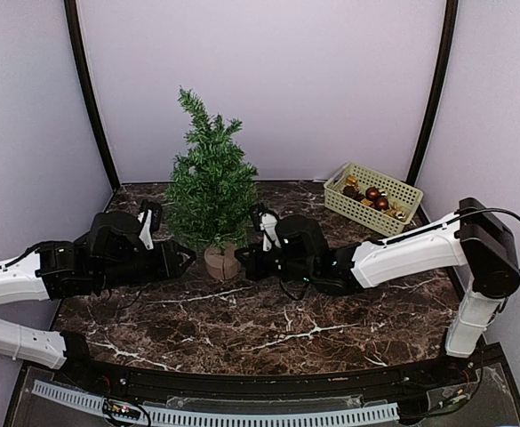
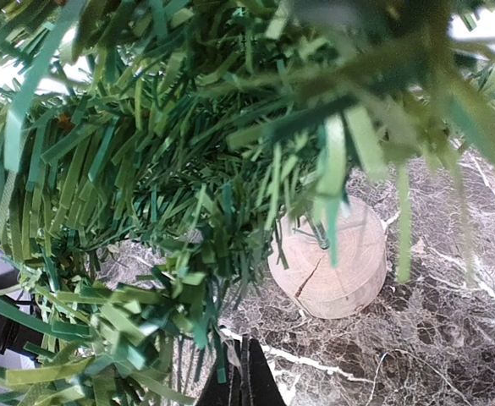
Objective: Decorate the small christmas tree
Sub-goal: Wrap the side of the string light in the gap of the branches.
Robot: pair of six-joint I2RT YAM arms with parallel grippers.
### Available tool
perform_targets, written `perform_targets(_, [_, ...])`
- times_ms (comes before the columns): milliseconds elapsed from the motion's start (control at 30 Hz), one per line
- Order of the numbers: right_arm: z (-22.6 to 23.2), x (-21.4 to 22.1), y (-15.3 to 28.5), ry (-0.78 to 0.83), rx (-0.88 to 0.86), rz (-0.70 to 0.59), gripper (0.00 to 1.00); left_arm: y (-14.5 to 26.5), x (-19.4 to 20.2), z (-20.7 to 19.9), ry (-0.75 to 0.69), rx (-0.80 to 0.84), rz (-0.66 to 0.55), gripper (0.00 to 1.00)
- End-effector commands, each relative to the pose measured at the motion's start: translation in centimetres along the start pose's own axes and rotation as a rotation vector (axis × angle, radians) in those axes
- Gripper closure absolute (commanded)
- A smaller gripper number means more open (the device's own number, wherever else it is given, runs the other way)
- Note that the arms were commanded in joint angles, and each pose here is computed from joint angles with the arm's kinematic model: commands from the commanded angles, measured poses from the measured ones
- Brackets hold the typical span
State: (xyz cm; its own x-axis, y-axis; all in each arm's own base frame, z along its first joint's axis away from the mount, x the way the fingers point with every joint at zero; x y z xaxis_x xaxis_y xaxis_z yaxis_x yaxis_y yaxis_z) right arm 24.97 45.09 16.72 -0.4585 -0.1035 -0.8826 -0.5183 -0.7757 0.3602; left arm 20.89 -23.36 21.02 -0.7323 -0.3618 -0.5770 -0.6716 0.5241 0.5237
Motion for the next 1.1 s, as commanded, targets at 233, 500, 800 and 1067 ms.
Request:
perform_targets(233, [0.5, -0.9, 0.2, 0.007, -0.003, -0.035, 1.00, -1.5, -1.7, 0.2, -0.016, 0.051, -0.037, 0.96])
perform_targets(500, [1.3, -0.9, -0.4, 0.020, -0.004, -0.030, 1.00, -1.2, -5.1, 2.8, -0.077, 0.009, -0.095, 1.00])
perform_targets(800, [2.7, -1.4, -2.6, -0.006, -0.021, -0.046, 1.00, -1.8, -9.0, 4.9, -0.197, 0.013, -0.105, 1.00])
perform_targets(1067, [3.2, -2.4, -2.6, 0.005, -0.038, -0.061, 0.91, -1.4, -9.7, 5.0, -0.249, 0.018, -0.094, 0.72])
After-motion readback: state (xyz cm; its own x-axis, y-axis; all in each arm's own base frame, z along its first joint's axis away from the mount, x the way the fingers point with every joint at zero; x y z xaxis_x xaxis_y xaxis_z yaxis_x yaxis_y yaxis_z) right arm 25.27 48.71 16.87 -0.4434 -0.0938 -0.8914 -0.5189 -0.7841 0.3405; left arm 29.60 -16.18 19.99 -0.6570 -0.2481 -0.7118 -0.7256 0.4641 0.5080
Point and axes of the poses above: each gripper's point midway between its finger pads, its own y axis back along the fingers, its own z axis along the line the jaws close on, x = y × z, the point moved 1 cm from there along y, back along the fingers, and after that the axes turned 9 degrees about y, right-handed, at the moved point
